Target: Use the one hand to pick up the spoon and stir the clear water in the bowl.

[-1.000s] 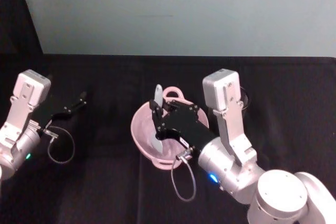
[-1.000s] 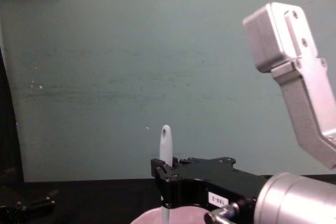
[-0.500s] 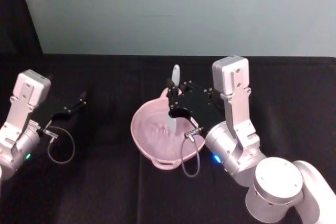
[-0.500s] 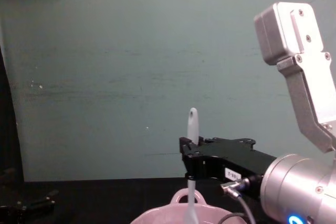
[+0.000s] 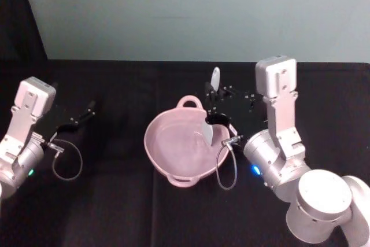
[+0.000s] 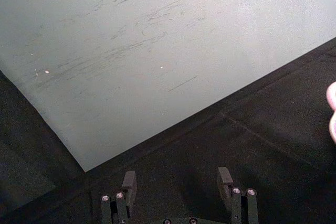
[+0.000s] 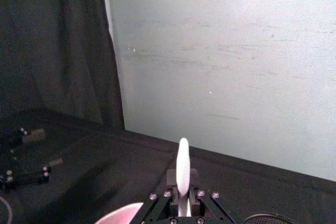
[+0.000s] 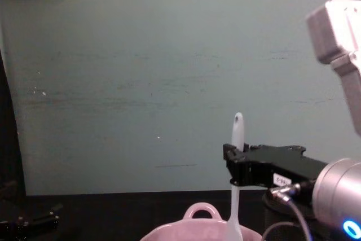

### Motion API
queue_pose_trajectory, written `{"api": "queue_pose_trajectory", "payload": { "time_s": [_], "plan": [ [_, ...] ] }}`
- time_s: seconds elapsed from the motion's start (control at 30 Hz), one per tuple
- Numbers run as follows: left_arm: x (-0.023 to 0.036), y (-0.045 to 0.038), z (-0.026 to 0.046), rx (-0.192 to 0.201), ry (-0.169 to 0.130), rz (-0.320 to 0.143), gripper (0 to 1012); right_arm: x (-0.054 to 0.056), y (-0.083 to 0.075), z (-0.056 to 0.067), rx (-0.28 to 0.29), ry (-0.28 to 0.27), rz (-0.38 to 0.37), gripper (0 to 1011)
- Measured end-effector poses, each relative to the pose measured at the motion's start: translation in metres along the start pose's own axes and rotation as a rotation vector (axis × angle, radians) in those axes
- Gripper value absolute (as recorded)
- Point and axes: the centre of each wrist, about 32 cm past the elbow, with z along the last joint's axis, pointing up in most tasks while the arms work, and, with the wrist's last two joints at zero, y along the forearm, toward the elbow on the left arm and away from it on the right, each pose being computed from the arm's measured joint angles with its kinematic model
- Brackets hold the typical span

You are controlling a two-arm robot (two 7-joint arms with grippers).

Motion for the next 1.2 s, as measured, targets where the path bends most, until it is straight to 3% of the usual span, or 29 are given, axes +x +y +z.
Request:
{"api": "queue_pose_trajectory", "payload": {
  "time_s": [0.27, 0.43, 0.6, 0.9, 1.2],
  "plan": [
    [0.0, 0.0, 0.0, 0.0, 0.0, 0.0, 1011, 0.01, -0.015, 0.015, 0.059, 0.093, 0.011, 112],
    [0.0, 0.0, 0.0, 0.0, 0.0, 0.0, 1011, 0.023, -0.027, 0.024, 0.131, 0.194, 0.037, 112],
    [0.0, 0.0, 0.0, 0.0, 0.0, 0.0, 1011, 0.032, -0.036, 0.036, 0.168, 0.265, 0.04, 112],
    [0.0, 0.0, 0.0, 0.0, 0.0, 0.0, 1011, 0.044, -0.049, 0.061, 0.148, 0.292, -0.044, 112],
    [0.0, 0.0, 0.0, 0.0, 0.0, 0.0, 1011, 0.061, -0.05, 0.073, 0.123, 0.321, -0.11, 112]
  ]
}}
